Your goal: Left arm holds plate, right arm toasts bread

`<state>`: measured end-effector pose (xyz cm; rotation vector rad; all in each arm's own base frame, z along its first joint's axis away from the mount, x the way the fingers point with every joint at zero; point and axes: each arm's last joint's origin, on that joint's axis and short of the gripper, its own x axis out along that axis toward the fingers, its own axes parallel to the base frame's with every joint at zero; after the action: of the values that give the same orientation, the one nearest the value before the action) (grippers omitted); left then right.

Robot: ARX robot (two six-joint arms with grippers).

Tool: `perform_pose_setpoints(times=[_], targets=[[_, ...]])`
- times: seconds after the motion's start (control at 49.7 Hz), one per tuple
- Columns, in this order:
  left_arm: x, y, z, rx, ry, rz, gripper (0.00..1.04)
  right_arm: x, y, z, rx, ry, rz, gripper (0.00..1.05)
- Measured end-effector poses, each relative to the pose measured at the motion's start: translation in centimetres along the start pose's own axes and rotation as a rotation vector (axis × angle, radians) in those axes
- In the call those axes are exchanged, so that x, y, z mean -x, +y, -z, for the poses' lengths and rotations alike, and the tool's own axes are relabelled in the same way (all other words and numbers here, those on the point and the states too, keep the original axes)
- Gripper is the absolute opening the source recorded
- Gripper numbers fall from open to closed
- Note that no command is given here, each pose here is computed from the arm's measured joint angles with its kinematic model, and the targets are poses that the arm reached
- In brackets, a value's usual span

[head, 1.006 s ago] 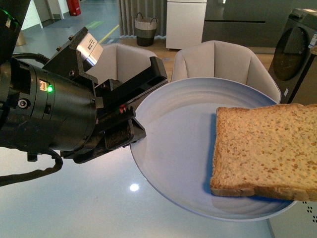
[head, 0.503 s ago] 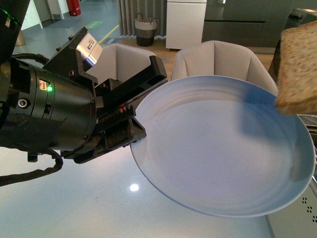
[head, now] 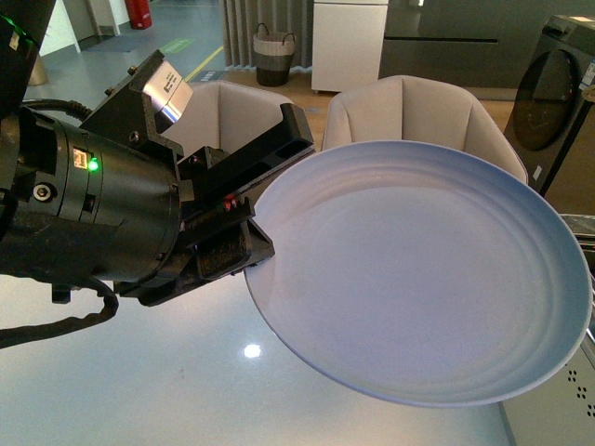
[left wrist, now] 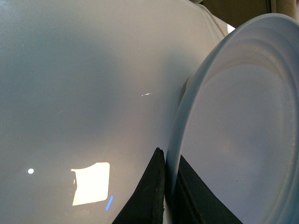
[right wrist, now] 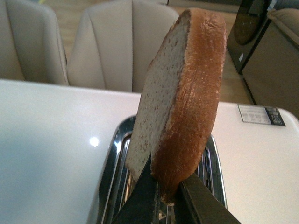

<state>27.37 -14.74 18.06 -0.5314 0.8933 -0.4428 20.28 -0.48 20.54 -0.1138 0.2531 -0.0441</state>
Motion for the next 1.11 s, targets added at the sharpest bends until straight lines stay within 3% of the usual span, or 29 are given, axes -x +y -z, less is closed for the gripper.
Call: perform_pose_setpoints(times=[0.624, 1.107], targets=[[0.0, 0.0, 0.0, 0.0, 0.0, 0.0, 0.03, -0.2, 0.0, 3.2, 0.149, 0.223, -0.005, 0.03], [0.0, 0.0, 0.0, 0.0, 0.0, 0.0, 0.03, -0.2, -1.4, 1.4, 0.159, 0.299, -0.057, 0.03]])
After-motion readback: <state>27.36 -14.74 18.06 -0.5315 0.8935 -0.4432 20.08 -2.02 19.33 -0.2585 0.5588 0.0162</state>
